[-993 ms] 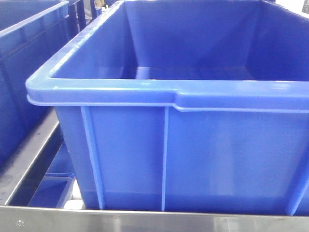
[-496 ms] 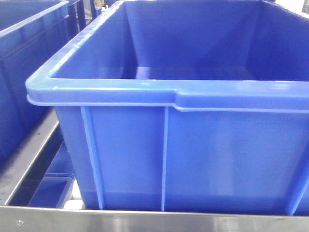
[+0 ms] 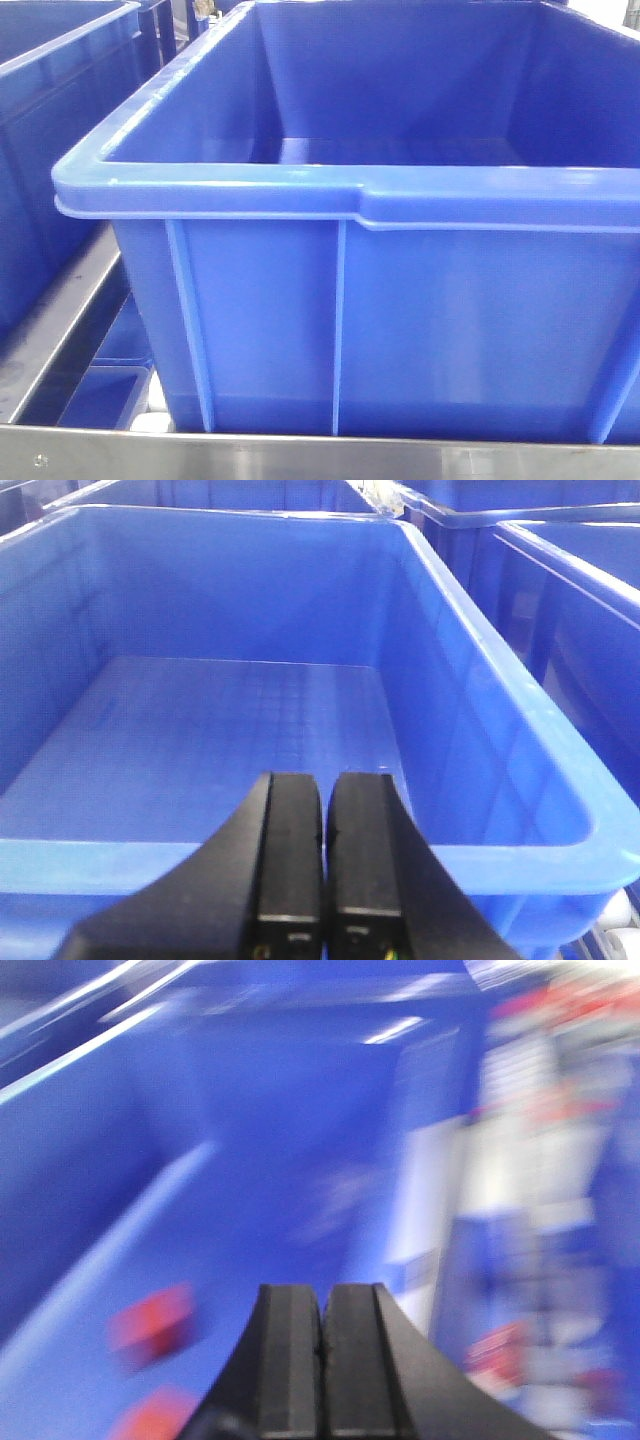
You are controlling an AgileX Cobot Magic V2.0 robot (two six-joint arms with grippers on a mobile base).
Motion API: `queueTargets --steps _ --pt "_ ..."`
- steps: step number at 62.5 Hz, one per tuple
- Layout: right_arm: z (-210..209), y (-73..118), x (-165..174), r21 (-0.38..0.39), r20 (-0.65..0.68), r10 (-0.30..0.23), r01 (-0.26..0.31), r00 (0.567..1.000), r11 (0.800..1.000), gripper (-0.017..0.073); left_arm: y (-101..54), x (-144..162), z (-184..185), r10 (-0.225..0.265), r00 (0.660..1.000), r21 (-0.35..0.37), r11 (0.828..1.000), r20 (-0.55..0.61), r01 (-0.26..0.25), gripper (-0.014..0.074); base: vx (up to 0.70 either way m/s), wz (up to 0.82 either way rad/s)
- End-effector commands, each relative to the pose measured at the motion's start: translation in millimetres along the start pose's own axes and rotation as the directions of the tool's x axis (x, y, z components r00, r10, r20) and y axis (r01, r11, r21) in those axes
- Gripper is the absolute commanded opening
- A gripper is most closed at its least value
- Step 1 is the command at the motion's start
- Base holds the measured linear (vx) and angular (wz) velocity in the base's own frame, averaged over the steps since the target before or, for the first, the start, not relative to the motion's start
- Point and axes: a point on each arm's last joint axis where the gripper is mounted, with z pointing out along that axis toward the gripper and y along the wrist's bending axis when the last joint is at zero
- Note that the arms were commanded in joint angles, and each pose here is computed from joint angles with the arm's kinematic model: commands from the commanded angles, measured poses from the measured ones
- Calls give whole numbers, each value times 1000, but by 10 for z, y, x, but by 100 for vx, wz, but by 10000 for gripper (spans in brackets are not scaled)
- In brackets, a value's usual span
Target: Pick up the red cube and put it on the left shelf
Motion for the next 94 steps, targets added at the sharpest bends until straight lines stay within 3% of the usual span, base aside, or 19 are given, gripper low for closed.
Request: queueTargets --steps 1,11,27,61,94 --pt "-69 -25 -86 55 151 3 -12 989 998 53 4 3 -2 -9 998 2 1000 66 9 101 0 0" --pt "-134 -82 137 154 168 9 -35 986 988 53 4 3 -2 -9 998 2 1000 66 9 101 0 0" --pt "-75 -126 538 170 134 31 -54 990 984 53 4 3 -2 -9 998 2 1000 66 9 101 0 0" --pt "-71 -106 549 138 108 -22 7 994 990 53 4 3 -2 -9 998 2 1000 66 9 101 0 0" --pt "-70 -106 560 138 95 -21 8 995 990 53 4 3 -2 -9 998 2 1000 66 9 101 0 0"
